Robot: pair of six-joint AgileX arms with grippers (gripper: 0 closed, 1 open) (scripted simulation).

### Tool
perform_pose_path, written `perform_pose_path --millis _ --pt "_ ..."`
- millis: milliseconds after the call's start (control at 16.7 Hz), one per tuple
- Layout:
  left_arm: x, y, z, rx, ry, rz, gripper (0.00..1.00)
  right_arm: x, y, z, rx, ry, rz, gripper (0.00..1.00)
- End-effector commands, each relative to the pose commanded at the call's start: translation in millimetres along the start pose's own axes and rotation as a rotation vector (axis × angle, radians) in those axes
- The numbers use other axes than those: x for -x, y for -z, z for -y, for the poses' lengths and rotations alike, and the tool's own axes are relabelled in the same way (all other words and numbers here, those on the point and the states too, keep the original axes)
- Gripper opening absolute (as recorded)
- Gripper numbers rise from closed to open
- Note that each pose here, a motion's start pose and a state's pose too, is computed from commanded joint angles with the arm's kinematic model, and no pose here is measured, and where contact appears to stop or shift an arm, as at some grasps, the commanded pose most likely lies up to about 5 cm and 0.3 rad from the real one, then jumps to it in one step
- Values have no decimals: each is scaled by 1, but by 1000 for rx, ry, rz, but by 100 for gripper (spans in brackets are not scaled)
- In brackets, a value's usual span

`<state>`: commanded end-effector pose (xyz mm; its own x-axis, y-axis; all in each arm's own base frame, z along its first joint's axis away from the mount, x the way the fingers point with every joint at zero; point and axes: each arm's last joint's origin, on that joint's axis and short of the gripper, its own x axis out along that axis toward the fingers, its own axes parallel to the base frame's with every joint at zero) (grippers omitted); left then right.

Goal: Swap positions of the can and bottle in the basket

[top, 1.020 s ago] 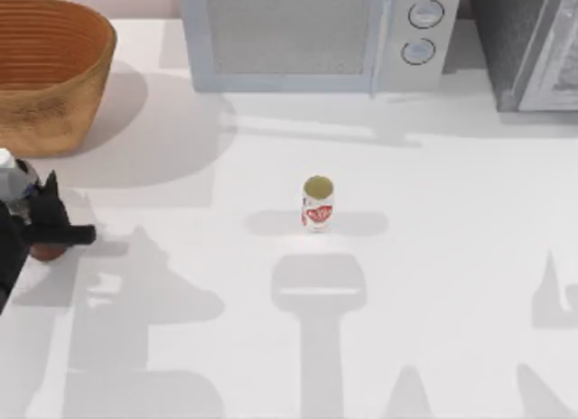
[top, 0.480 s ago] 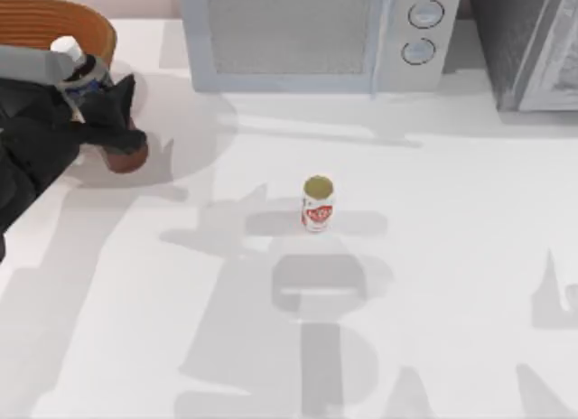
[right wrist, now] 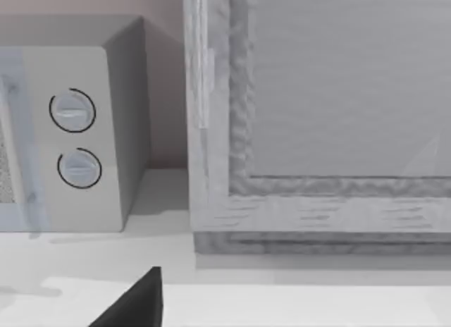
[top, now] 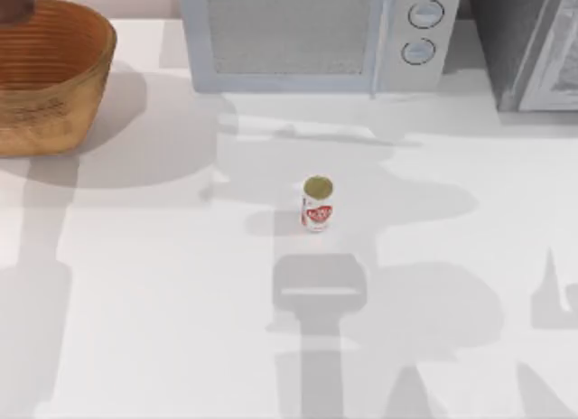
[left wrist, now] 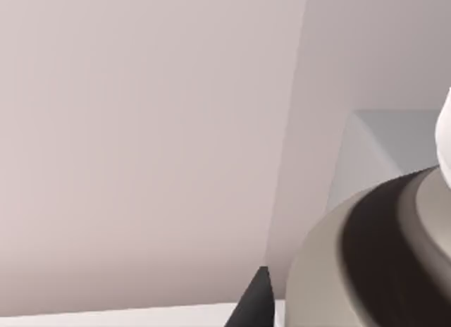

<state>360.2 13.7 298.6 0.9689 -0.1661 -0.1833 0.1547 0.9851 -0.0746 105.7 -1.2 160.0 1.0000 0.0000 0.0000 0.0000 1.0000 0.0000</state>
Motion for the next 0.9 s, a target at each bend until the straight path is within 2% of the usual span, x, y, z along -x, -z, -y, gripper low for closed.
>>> perform_pose_path --millis 120,240,600,900 --pt "3 -19 -20 -30 -87 -6 0 0 0 0 0 0 0 100" --pt "5 -28 -32 -50 -139 -12 0 0 0 0 0 0 0 100" --pt "5 -30 -32 -56 -143 -9 0 0 0 0 0 0 0 100" --pt "-35 -3 -41 -53 -144 -19 0 0 0 0 0 0 0 100"
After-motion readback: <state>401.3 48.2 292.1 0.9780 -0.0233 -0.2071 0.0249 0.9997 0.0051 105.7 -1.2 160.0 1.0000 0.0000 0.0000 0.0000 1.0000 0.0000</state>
